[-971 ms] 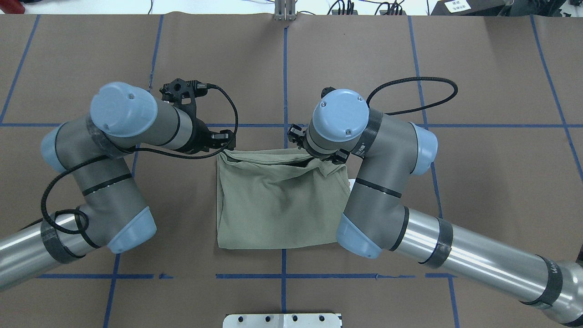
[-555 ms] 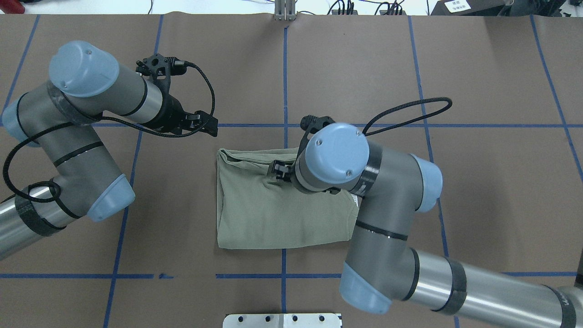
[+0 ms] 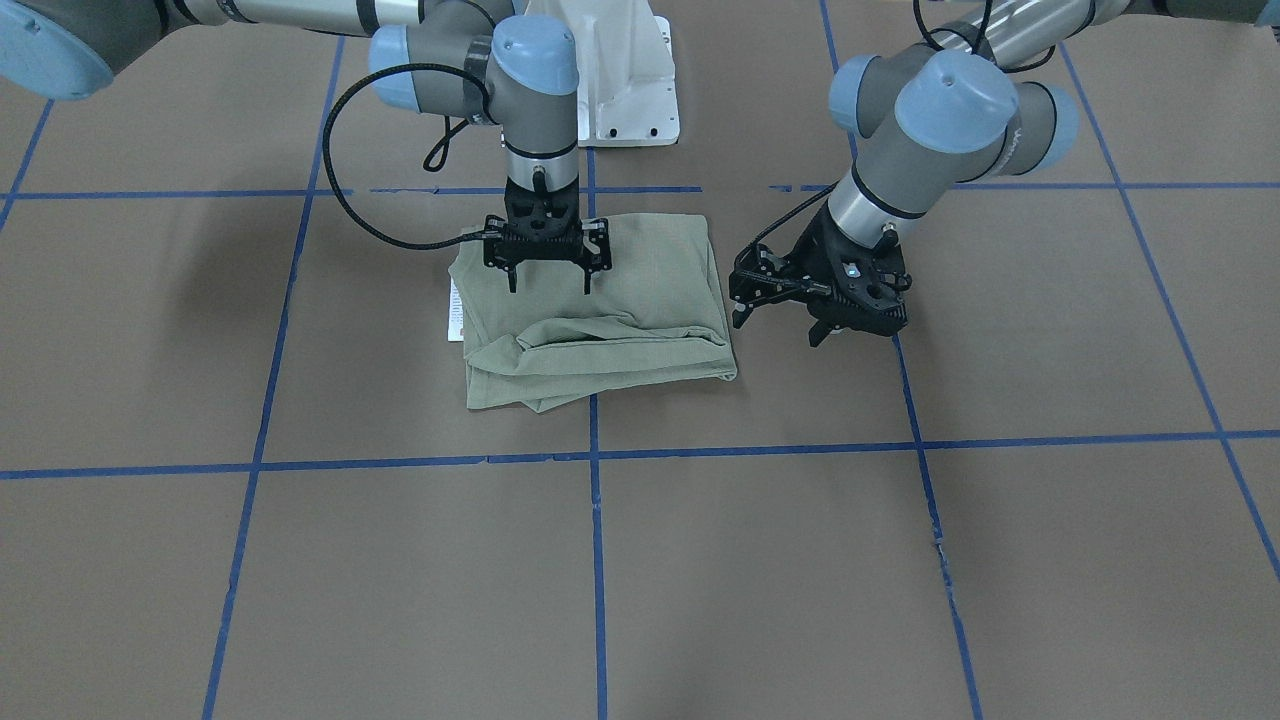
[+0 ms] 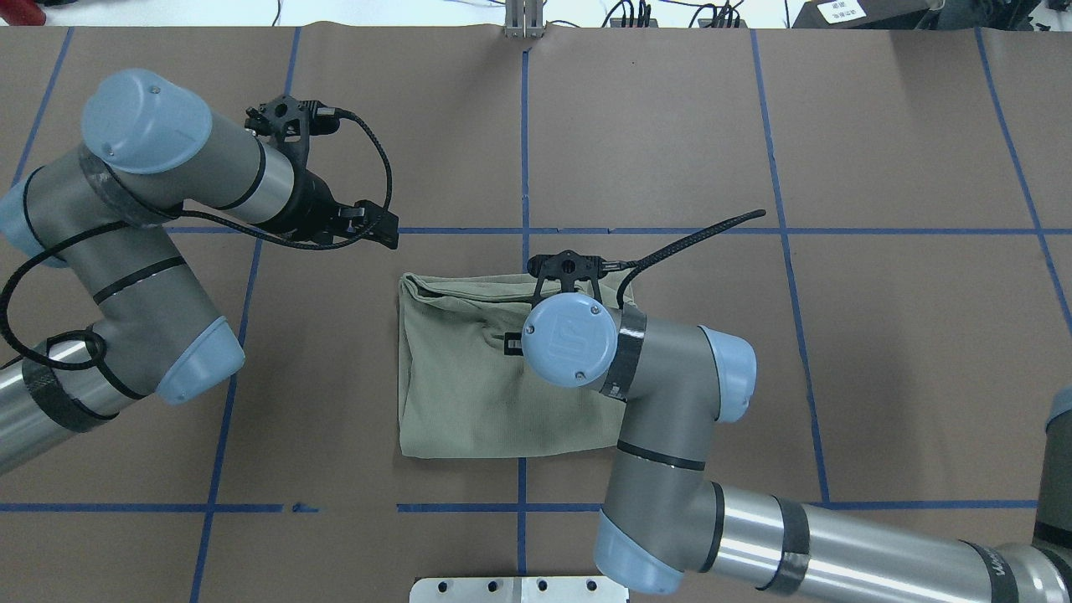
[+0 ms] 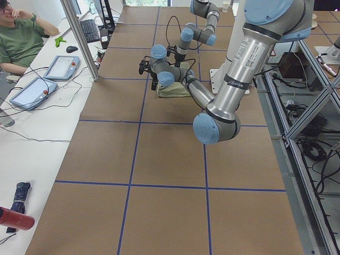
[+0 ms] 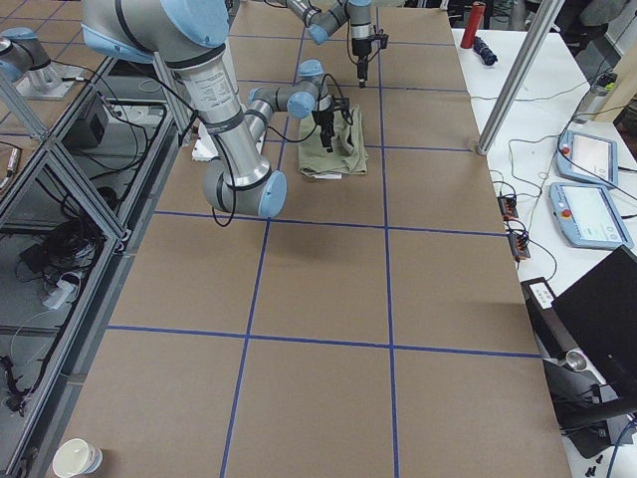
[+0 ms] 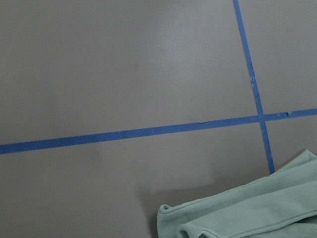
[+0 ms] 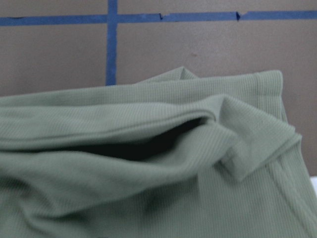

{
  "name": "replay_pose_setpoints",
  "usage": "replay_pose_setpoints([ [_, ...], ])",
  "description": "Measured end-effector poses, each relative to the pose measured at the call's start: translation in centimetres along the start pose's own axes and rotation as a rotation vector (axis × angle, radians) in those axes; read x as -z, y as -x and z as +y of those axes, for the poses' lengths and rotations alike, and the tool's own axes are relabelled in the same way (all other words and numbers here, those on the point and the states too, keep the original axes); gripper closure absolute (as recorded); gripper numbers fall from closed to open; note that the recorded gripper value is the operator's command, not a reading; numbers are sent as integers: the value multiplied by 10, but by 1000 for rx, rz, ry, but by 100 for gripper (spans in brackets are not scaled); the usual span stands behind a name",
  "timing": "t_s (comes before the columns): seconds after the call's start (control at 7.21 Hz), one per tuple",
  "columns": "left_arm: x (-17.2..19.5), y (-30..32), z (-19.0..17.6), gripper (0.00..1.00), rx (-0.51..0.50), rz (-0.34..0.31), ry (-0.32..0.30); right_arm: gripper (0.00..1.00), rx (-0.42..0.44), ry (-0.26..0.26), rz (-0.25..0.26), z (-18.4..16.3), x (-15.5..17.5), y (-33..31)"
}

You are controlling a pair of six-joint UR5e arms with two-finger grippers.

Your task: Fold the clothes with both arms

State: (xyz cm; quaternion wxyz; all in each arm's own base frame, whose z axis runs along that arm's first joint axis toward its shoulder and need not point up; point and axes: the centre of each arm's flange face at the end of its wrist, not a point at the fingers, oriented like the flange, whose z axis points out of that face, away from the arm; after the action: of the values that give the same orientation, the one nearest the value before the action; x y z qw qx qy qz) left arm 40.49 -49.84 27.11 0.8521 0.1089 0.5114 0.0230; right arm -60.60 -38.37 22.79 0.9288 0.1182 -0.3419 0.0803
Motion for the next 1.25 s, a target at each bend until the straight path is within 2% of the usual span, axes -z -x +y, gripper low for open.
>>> replay_pose_setpoints([
  [0.14,1,0,0,0,0,2,-1,0,-13,-30,64,-35,-24,-1],
  [0.28,3,-1,0,0,0,4,-2,0,-25,-62,135,-86,-44,-11],
  [0.55,7,-4,0,0,-1,10,-5,0,19,-106,255,-194,-62,-69],
  [0.69,9,-5,1,0,-2,13,-7,0,56,-108,260,-234,-58,-95],
  [0.83,11,-5,0,0,0,14,-8,0,71,-87,208,-260,-48,-109],
  [0.97,14,-4,-2,0,3,12,-14,0,68,-45,137,-277,-37,-118],
  [1.25,25,20,-14,0,-4,-15,-37,0,111,92,-2,-323,-6,-167],
])
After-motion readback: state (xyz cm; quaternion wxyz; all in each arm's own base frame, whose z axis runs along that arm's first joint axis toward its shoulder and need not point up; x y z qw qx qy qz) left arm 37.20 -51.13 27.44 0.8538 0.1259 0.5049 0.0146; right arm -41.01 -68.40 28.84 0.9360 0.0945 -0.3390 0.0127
